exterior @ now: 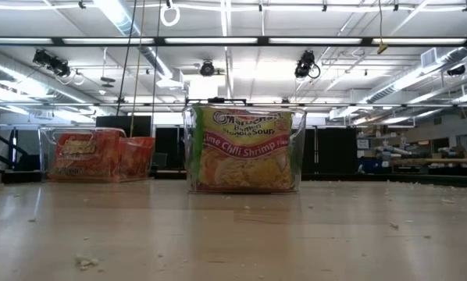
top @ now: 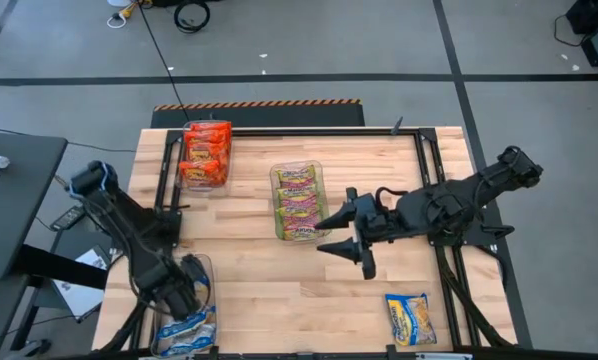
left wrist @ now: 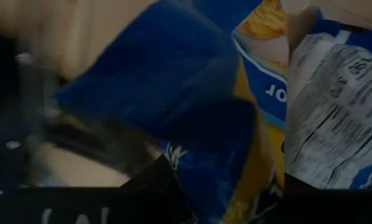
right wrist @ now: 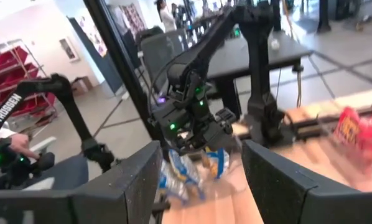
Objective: Sort Maruchan noodles
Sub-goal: Put the top blue noodle pack into the bottom transparent bin
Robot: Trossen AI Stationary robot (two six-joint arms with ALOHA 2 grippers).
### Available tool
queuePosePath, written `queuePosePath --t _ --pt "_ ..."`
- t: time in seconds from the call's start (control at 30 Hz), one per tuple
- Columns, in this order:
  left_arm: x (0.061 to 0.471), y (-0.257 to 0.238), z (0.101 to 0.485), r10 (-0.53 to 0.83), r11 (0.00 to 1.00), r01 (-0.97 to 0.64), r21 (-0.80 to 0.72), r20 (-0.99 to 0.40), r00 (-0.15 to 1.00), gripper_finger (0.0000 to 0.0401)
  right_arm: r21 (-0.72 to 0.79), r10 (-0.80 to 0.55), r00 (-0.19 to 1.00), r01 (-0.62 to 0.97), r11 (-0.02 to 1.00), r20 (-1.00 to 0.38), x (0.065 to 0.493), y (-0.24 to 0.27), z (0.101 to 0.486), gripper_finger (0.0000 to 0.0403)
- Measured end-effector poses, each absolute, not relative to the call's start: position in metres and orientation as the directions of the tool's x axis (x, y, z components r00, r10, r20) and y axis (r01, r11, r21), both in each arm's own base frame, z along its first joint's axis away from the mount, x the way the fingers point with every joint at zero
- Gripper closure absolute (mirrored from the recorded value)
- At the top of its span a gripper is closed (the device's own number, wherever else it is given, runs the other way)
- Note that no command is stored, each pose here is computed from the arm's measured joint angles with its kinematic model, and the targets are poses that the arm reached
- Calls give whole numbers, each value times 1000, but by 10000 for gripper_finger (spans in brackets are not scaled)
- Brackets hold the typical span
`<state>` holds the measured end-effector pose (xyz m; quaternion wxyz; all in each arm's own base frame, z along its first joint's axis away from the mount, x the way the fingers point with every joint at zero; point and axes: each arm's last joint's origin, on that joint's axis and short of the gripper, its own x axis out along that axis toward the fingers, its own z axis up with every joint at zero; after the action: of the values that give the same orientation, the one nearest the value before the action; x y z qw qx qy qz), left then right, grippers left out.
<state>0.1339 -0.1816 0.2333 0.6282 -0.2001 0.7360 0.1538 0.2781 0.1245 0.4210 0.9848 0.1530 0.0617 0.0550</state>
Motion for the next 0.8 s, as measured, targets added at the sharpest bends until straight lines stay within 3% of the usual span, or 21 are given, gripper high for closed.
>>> queuePosePath --t 0.23,0.43,0.8 --pt "139 -200 205 -52 883 -465 64 -971 -233 298 369 155 973 -82 926 -173 273 133 414 172" --pt "138 -219 202 -150 922 -379 -75 -974 -172 293 406 163 972 -81 910 -172 272 135 414 172" --pt "139 -227 213 -199 927 -350 -134 -968 -156 217 467 171 970 -73 881 -172 272 135 414 172"
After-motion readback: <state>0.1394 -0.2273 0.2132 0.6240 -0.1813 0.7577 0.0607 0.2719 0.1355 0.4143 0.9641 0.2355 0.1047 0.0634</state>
